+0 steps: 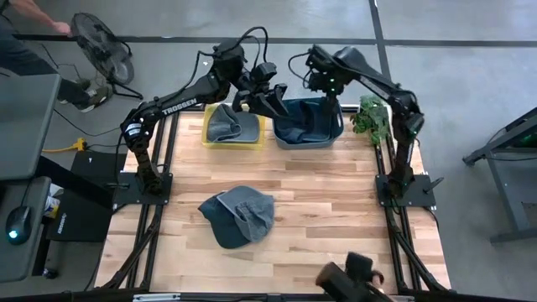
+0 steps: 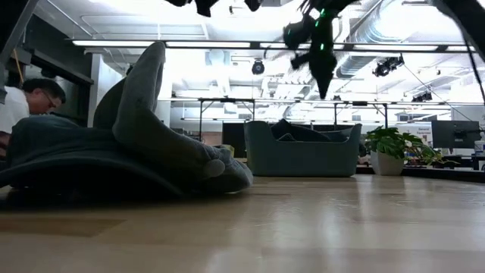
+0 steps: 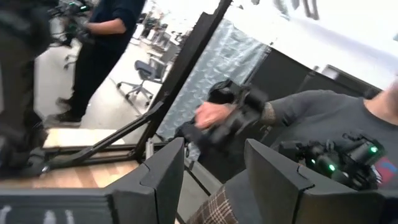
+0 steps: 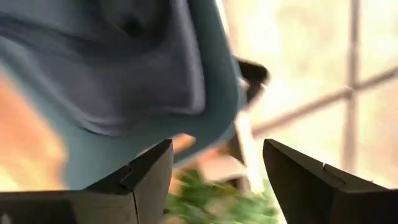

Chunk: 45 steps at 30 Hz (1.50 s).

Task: Pick & Place hat
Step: Put the gray cap into the yellow bin

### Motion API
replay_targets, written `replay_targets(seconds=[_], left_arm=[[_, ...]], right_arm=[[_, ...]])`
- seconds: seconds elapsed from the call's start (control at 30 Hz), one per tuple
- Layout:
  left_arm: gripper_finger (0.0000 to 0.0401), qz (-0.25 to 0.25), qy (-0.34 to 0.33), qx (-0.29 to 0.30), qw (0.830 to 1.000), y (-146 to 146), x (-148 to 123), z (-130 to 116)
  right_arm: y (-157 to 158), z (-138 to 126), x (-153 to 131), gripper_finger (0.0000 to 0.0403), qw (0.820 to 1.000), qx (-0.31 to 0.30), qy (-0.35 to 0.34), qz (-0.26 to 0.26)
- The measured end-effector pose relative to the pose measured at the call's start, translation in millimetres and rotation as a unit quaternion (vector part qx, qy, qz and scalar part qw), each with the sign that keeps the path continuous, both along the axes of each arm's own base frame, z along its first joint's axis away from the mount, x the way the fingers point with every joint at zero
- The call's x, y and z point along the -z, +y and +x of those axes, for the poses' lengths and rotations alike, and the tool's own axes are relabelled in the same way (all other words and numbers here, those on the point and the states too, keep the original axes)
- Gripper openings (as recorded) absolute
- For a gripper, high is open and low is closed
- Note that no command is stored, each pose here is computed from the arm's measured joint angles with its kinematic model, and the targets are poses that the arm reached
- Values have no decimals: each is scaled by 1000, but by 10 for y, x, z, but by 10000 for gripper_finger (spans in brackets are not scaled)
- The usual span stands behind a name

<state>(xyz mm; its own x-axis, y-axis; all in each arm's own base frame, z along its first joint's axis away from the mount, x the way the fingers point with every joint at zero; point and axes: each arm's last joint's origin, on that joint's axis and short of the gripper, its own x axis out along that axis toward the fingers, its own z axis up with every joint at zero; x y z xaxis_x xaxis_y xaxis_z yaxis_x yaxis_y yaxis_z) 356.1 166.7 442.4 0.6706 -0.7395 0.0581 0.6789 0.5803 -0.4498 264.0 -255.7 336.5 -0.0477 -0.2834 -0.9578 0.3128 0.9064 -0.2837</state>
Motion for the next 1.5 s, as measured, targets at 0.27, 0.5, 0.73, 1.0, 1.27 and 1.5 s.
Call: replay_targets(seconds=[0.27, 0.5, 0.73, 1.0, 1.27, 1.5], left_arm=[[167, 24, 85, -26, 996, -283, 387, 157], [167, 100, 230, -100, 963, -655, 732, 190], [167, 153, 299, -119, 934, -1150, 836, 251], [167, 132, 379, -224, 888, -1667, 864, 313], [167, 35, 478, -388, 787, -2175, 934, 223], [167, -8, 539, -459, 707, -2627, 1147, 136]], right_arm=[[549, -332, -696, 224, 965, -14, -236, 116], [1066, -777, -1164, 203, 943, -48, -311, 113], [1537, -1170, -1470, 200, 924, -89, -365, 74], [1979, -1539, -1655, 199, 899, -125, -416, 62], [2227, -1798, -1728, 199, 878, -165, -445, 59], [2300, -1870, -1743, 199, 868, -209, -447, 50]])
